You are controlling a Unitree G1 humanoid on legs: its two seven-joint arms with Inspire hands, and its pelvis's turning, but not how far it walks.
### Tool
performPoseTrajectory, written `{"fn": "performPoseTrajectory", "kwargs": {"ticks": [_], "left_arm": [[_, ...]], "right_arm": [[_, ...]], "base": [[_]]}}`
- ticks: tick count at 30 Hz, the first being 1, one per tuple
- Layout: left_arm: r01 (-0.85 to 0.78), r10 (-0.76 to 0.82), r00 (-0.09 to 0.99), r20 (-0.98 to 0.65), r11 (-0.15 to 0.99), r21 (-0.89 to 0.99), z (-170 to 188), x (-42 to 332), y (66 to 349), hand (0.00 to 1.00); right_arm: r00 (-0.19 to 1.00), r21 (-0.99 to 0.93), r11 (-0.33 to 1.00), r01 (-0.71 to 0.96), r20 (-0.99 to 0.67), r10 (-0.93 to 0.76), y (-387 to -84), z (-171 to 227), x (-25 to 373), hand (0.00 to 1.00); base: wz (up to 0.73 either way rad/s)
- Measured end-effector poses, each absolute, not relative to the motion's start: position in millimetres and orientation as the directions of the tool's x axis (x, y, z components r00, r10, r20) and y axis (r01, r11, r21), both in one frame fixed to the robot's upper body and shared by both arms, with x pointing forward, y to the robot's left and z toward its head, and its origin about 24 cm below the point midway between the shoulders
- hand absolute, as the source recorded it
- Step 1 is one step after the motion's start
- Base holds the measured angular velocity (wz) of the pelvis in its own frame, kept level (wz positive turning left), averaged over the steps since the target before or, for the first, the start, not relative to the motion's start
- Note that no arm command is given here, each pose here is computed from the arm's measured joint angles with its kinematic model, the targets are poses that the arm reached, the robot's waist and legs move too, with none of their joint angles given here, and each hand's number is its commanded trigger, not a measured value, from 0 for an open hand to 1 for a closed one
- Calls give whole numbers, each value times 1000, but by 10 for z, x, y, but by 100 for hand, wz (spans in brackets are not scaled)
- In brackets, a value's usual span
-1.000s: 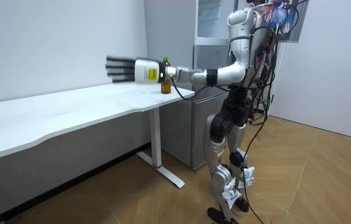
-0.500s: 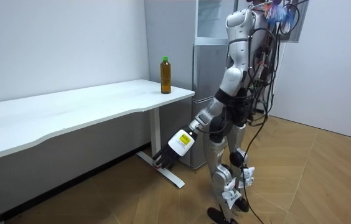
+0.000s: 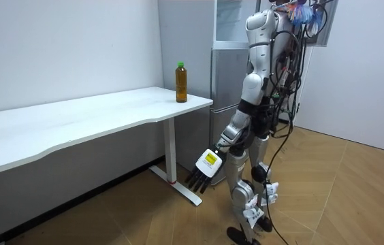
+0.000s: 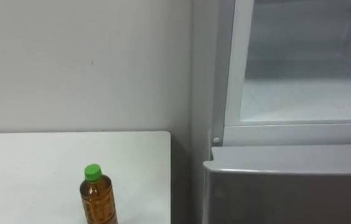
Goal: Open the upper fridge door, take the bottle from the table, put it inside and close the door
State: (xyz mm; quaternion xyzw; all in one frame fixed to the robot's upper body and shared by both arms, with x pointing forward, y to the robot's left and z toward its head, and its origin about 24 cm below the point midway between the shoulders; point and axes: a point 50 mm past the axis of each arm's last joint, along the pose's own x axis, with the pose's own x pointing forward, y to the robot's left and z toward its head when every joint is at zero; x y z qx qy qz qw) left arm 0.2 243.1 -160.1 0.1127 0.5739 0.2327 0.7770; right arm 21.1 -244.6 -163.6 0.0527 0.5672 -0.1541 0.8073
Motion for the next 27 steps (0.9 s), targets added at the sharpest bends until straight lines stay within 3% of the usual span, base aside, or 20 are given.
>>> {"fn": "performPoseTrajectory", "kwargs": {"ticks": [11,27], "left_arm": [[-67,397,186,-899,918,391,-1655,-52,2374,0],[-26,340,119,-933,940,339,-1675,-157,2340,0]], "right_arm": [[296,-77,952,295,-940,-168,-2418,-1653,219,0],[291,-72,953,294,-943,-161,-2411,-1657,257,0]], "base": [[0],[0]]}}
